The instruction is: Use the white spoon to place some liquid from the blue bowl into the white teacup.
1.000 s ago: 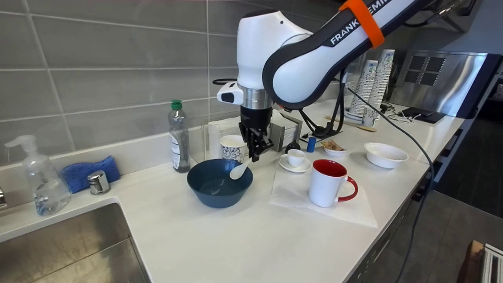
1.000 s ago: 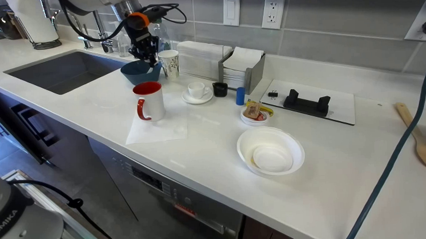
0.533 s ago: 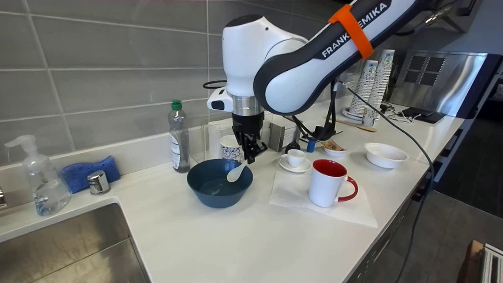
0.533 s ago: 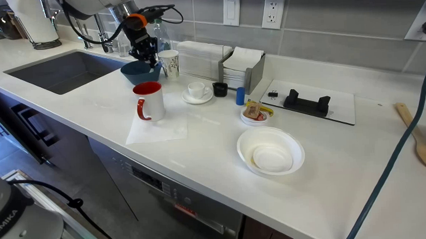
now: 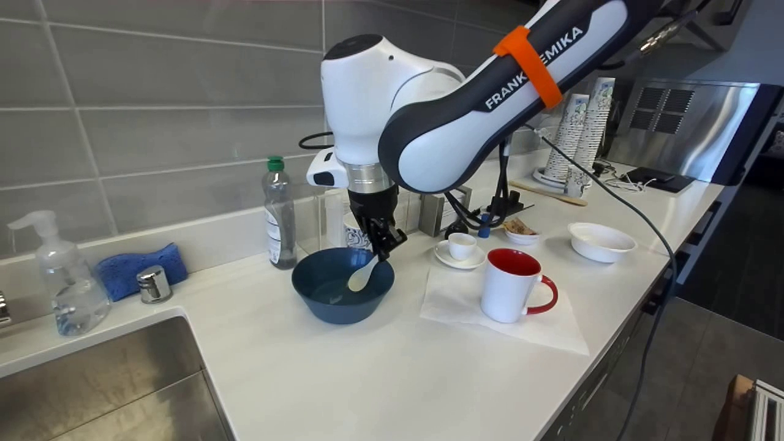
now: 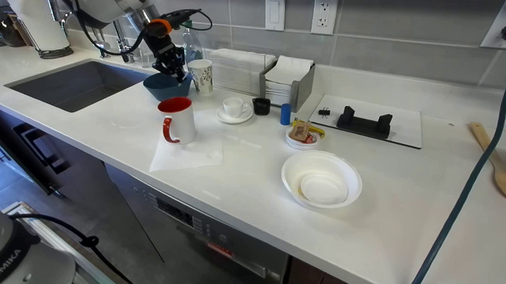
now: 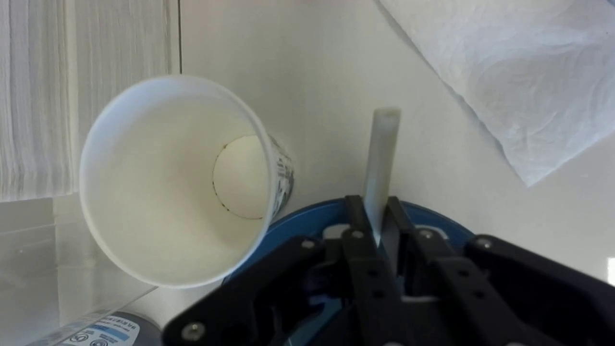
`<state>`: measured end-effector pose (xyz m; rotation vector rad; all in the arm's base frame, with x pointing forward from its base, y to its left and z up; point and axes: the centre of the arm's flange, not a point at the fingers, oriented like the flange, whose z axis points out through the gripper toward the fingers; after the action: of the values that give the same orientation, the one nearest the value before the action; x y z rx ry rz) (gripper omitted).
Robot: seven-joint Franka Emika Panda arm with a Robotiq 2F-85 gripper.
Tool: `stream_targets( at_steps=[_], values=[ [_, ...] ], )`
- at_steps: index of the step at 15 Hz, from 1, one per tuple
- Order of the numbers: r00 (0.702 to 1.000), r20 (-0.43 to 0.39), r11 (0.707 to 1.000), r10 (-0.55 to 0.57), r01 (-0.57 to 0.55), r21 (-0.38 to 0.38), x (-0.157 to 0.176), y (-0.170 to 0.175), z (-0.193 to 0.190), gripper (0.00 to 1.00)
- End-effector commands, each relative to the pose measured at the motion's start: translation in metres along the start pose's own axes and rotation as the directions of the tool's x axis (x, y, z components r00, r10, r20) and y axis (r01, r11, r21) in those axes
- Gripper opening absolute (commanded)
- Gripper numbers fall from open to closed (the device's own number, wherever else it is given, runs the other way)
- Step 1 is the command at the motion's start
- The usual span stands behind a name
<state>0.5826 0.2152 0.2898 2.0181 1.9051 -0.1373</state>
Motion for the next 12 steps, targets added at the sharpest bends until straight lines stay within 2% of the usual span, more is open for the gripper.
stream_targets(
  at_steps=[1,12],
  values=[
    [0.999,0.038,1.000,-0.006,0.007,-0.008,0.0146,0.0087,0.0059,0.03],
    [1.000,-0.004,1.000,0.001,-0.001,0.028,0.0206,0.0082,0.0122,0.03]
  ],
)
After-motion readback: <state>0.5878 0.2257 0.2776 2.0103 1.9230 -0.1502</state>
